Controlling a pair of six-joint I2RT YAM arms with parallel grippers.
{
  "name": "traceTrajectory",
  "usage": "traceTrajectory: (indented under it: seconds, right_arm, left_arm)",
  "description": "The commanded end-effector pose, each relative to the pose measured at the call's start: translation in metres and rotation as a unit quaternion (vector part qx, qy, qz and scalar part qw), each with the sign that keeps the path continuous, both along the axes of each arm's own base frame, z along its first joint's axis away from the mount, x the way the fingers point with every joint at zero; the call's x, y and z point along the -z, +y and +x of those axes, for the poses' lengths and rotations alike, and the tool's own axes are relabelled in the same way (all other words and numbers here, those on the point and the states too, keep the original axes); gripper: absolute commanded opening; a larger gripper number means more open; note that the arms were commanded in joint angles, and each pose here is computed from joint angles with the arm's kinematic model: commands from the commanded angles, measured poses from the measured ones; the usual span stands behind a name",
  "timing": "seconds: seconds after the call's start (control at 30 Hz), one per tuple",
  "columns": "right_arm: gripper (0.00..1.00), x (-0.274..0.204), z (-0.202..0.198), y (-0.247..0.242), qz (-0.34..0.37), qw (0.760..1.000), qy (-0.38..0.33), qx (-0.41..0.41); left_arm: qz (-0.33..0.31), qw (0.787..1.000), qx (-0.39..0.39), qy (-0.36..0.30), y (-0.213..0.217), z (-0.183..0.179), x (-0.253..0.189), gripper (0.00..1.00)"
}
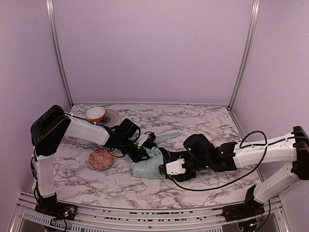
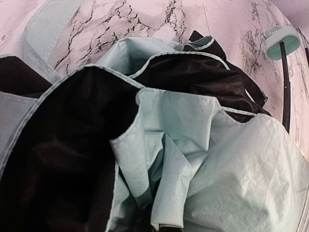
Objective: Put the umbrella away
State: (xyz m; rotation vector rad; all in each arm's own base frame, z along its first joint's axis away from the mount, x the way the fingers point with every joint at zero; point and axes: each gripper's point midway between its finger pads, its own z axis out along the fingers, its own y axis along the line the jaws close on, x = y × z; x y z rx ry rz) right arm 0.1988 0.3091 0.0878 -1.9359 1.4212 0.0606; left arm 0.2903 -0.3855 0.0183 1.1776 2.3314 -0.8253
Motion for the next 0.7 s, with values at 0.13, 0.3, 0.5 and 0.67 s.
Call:
traceTrajectory:
  seconds: [0.13,0.3,0.5,0.67]
  right_arm:
    - [0.99,-0.027,-0.012,0.078,0.073,0.997,0.007,0.017]
    - [1.00,0.011,0.017,0.085,0.003,0.999,0.002,0.045]
    - [0.95,0.056,0.022,0.066,-0.079,0.995,0.043,0.039]
    - [0.86,0.093,0.025,0.047,-0.140,0.984,0.084,0.065]
  left_arm:
    - [0.121,0.991,-0.016,0.048,0.048,-0.025,0.063,0.00]
    - [0.119,0.992,-0.010,0.049,0.048,-0.028,0.061,0.00]
    - [0.118,0.992,-0.008,0.047,0.048,-0.028,0.061,0.00]
    - [0.117,0.992,-0.003,0.046,0.047,-0.029,0.060,0.00]
